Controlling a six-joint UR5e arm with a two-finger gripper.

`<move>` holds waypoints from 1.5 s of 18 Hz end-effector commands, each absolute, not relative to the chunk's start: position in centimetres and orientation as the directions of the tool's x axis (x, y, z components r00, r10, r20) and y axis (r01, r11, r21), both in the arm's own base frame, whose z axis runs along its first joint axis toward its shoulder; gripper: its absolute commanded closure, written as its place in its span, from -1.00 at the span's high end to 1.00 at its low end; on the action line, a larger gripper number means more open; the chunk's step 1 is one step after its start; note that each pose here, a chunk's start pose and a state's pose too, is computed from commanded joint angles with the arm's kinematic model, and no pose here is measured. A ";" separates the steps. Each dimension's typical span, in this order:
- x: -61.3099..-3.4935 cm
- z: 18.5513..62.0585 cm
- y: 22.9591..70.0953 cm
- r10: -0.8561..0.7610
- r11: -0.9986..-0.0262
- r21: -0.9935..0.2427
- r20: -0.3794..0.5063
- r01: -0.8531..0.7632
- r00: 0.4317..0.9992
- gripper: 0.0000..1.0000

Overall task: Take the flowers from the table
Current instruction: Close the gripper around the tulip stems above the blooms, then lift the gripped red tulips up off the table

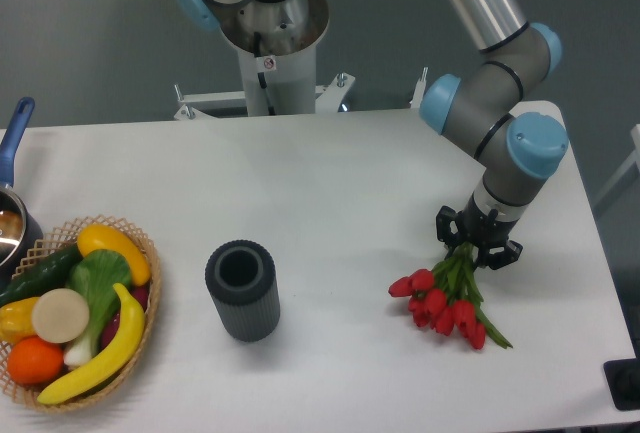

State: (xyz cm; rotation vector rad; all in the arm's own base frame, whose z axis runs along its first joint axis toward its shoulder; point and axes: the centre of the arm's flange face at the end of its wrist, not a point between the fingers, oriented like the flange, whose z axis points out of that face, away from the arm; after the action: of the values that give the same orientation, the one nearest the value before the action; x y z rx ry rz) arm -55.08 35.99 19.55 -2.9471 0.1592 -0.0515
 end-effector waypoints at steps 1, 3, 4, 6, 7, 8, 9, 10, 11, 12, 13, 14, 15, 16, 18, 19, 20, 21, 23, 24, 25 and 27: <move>-55.1 19.7 35.9 -0.108 -0.976 -0.191 0.023 -0.102 0.994 -0.26; -55.0 20.1 35.9 -0.106 -0.976 -0.193 0.021 -0.100 0.994 -0.41; -54.9 20.1 35.8 -0.104 -0.976 -0.193 0.021 -0.098 0.994 -0.44; -54.9 20.1 35.8 -0.104 -0.976 -0.193 0.021 -0.098 0.994 -0.47; -54.9 20.2 35.8 -0.104 -0.976 -0.193 0.020 -0.098 0.994 -0.48; -55.0 20.5 35.9 -0.104 -0.976 -0.194 0.015 -0.099 0.994 -0.48; -55.0 21.2 35.8 -0.103 -0.975 -0.199 0.002 -0.100 0.995 -0.48; -54.9 22.5 35.8 -0.103 -0.973 -0.204 -0.015 -0.104 0.995 -0.47; -54.9 23.7 35.8 -0.103 -0.972 -0.210 -0.034 -0.108 0.994 -0.47; -54.9 24.8 35.8 -0.102 -0.970 -0.215 -0.052 -0.111 0.993 -0.47; -55.1 25.7 35.6 -0.100 -0.969 -0.218 -0.070 -0.114 0.992 -0.48; -55.1 26.6 35.6 -0.101 -0.968 -0.222 -0.089 -0.119 0.991 -0.48; -55.3 27.7 35.5 -0.099 -0.966 -0.226 -0.108 -0.122 0.989 -0.47; -55.4 29.3 35.4 -0.094 -0.965 -0.232 -0.134 -0.123 0.987 -0.47; -55.5 33.0 35.4 -0.083 -0.959 -0.253 -0.192 -0.131 0.978 -0.47; -55.6 34.5 35.4 -0.068 -0.955 -0.270 -0.211 -0.125 0.975 -0.47; -55.6 35.4 35.4 -0.052 -0.950 -0.290 -0.218 -0.115 0.975 -0.47; -55.7 36.6 35.0 -0.035 -0.941 -0.321 -0.227 -0.109 0.973 -0.47; -55.9 38.7 34.1 -0.004 -0.901 -0.422 -0.222 -0.100 0.975 -0.47; -56.2 39.5 33.5 0.023 -0.872 -0.482 -0.206 -0.081 0.978 -0.47; -56.6 40.4 32.7 0.049 -0.837 -0.544 -0.187 -0.062 0.981 -0.47; -57.1 41.9 31.3 0.077 -0.757 -0.652 -0.153 -0.042 0.985 -0.47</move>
State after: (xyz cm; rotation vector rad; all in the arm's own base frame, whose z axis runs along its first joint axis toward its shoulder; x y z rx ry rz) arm -57.15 31.28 41.85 -2.4200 -0.0246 0.2220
